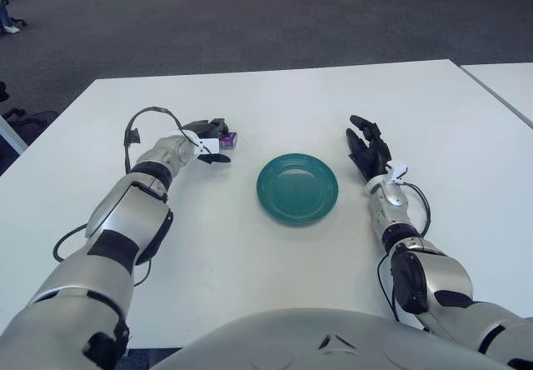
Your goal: Put the gum into the plate.
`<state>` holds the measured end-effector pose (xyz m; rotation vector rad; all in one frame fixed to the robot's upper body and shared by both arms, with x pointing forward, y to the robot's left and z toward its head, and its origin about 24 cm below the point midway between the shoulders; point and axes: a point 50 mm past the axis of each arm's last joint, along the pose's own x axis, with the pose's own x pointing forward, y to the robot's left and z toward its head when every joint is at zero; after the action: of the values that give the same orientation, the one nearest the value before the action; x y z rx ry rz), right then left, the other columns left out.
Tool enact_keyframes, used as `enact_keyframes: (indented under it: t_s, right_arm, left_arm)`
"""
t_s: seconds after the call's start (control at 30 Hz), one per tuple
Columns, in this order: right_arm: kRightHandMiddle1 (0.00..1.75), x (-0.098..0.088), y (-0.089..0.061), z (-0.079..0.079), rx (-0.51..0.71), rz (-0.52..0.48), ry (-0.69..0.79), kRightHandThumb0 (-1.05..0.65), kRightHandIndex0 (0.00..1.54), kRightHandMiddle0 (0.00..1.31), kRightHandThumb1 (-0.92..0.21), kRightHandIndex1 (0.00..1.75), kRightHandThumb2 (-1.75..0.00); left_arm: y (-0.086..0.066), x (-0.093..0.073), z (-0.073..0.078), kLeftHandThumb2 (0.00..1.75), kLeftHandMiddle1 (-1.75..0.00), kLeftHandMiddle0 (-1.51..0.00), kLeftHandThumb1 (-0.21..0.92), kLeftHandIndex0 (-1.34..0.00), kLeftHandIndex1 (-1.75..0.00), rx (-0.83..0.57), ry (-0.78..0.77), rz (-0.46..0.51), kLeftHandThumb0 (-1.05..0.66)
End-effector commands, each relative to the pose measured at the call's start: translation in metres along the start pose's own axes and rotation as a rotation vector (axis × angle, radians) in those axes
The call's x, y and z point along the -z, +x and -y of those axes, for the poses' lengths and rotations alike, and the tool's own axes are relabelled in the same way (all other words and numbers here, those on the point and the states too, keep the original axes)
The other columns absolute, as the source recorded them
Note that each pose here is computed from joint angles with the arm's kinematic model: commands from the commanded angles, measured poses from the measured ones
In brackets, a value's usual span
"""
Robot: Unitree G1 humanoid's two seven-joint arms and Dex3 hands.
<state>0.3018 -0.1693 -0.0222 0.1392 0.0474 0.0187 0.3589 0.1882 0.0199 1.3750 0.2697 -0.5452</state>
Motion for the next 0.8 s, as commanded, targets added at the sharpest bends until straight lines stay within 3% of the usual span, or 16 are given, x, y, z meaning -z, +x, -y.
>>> enact_keyframes:
  t_s: [0.0, 0.47, 0.77]
  right_arm:
    - [0.59, 0.033, -0.025, 0.008, 0.049, -0.146, 0.043, -0.51, 0.24, 0.00, -0.91, 0.00, -0.39]
    - [0.63, 0.035, -0.025, 0.009, 0.050, -0.172, 0.057, -0.51, 0.28, 0.00, -0.91, 0.01, -0.39]
    - [0.66, 0.035, -0.024, 0.007, 0.048, -0.171, 0.079, -0.51, 0.28, 0.00, -0.90, 0.01, -0.39]
  left_arm:
    - [-0.003, 0.011, 0.020, 0.24, 0.00, -0.07, 0.92, -0.07, -1.04, 0.060, -0.002, -0.053, -1.01]
    - [-0.002, 0.010, 0.020, 0.27, -0.03, -0.15, 0.92, -0.01, -0.99, -0.017, 0.021, -0.070, -0.94]
    - [-0.003, 0.008, 0.047, 0.24, -0.04, -0.25, 0.92, -0.06, -0.95, 0.058, -0.024, -0.114, -0.87]
